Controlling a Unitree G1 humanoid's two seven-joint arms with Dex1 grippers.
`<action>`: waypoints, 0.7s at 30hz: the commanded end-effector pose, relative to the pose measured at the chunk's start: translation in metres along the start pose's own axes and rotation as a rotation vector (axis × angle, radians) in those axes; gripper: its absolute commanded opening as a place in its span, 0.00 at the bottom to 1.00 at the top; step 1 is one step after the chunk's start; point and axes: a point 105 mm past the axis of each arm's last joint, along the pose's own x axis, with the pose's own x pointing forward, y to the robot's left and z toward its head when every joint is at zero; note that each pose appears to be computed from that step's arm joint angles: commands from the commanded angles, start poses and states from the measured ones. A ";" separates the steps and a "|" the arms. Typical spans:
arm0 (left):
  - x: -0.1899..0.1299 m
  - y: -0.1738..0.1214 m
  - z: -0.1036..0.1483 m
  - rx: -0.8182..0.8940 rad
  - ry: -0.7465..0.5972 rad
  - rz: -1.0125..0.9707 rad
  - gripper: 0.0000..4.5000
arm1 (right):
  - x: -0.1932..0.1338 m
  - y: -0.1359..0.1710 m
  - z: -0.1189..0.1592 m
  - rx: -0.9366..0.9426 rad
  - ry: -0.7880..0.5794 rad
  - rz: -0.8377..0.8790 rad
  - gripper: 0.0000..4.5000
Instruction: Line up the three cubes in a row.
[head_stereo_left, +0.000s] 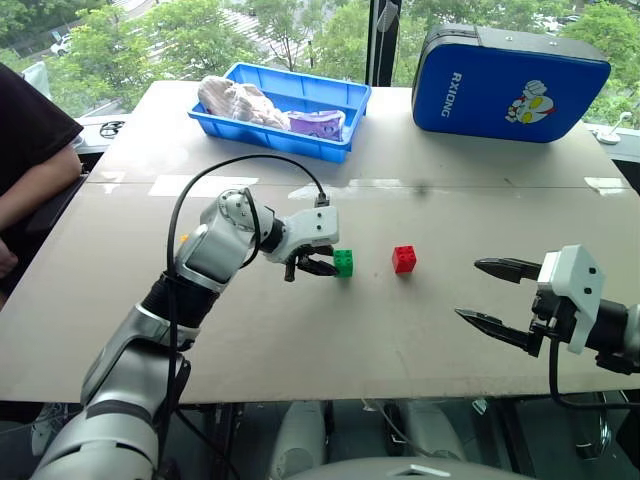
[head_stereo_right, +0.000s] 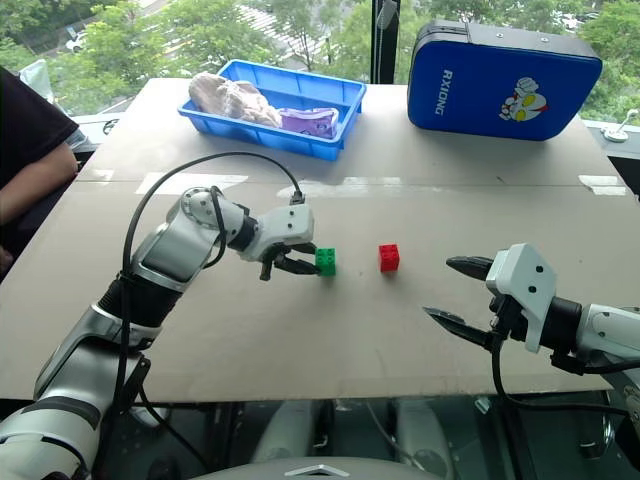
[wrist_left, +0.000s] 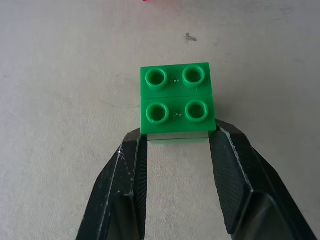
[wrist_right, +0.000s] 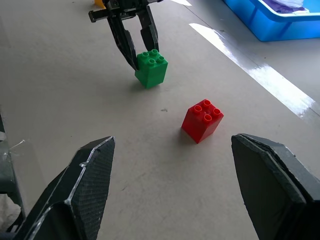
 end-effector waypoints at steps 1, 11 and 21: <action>-0.003 0.004 0.008 0.034 -0.022 0.005 0.38 | -0.001 0.004 0.008 -0.038 -0.010 0.005 0.85; -0.037 -0.002 0.005 -0.009 -0.062 0.007 0.98 | -0.002 0.007 0.009 -0.037 -0.007 0.010 0.85; -0.162 0.030 -0.081 -0.581 0.027 0.705 0.98 | 0.020 0.018 0.021 -0.003 -0.113 0.094 0.85</action>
